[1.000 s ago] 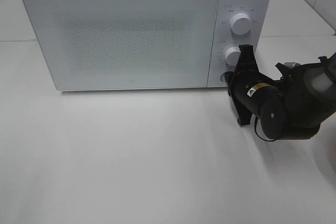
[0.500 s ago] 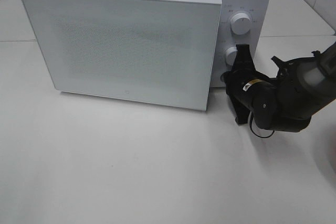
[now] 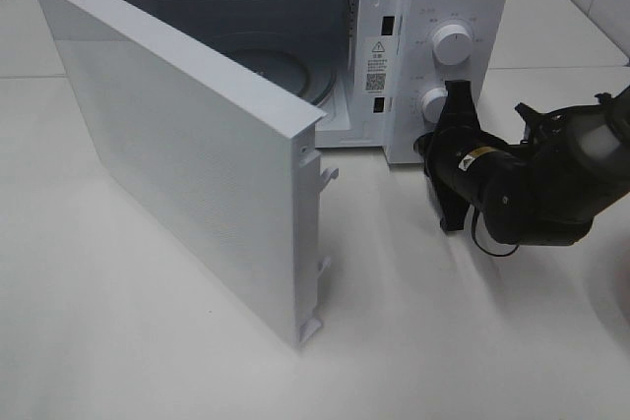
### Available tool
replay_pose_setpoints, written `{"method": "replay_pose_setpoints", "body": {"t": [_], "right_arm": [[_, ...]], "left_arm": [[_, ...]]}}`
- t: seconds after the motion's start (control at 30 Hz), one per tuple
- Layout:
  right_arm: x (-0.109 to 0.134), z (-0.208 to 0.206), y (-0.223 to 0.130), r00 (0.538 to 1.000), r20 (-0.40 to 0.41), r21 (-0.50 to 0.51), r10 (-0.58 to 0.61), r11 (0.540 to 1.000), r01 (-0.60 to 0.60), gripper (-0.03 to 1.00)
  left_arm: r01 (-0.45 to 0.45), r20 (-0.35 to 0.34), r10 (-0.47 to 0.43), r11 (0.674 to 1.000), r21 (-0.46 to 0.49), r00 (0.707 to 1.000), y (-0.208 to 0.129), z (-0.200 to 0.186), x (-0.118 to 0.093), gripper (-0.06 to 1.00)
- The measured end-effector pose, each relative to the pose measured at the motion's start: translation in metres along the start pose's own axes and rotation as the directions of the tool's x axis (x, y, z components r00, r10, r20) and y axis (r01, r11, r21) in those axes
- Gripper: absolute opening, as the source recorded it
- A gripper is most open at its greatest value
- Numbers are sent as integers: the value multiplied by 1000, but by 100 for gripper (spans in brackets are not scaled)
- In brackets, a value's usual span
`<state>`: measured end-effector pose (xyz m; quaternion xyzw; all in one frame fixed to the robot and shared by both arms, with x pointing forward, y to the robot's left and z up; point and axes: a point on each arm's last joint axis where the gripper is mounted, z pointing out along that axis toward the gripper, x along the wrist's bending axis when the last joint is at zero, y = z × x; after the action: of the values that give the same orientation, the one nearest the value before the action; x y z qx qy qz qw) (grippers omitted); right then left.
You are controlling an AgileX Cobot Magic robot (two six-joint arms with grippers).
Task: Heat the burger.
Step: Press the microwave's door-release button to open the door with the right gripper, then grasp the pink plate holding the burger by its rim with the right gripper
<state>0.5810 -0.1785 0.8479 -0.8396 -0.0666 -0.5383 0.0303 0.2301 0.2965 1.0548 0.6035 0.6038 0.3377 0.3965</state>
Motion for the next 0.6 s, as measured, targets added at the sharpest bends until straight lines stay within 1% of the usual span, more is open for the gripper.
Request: {"method": "replay_pose_setpoints", "body": {"t": [0.2,0.33,0.4,0.5,0.57,0.6], "right_arm": [[2,-11,2,999,21,27,48,998,-48,0],[6,-18,3,999,32,40,42,998,-43,0],[16,-28,4,999,6,56,32,998,-32,0],[16,-30,4,1000,11,63,26,998,-26,0],[16,-41,2,998,60,104,-14,995,8,0],[16,-41,2,998,60,104,-14,995,8,0]], "left_arm": [[0,0,0,1000,0,1000,0,0,0,99],[0,0,0,1000,0,1000,0,0,0,99],[0,0,0,1000,0,1000,0,0,0,99],[0,0,0,1000,0,1000,0,0,0,99],[-1,0,1,1000,0,1000,0,0,0,99],[-1,0,1,1000,0,1000,0,0,0,99]]}}
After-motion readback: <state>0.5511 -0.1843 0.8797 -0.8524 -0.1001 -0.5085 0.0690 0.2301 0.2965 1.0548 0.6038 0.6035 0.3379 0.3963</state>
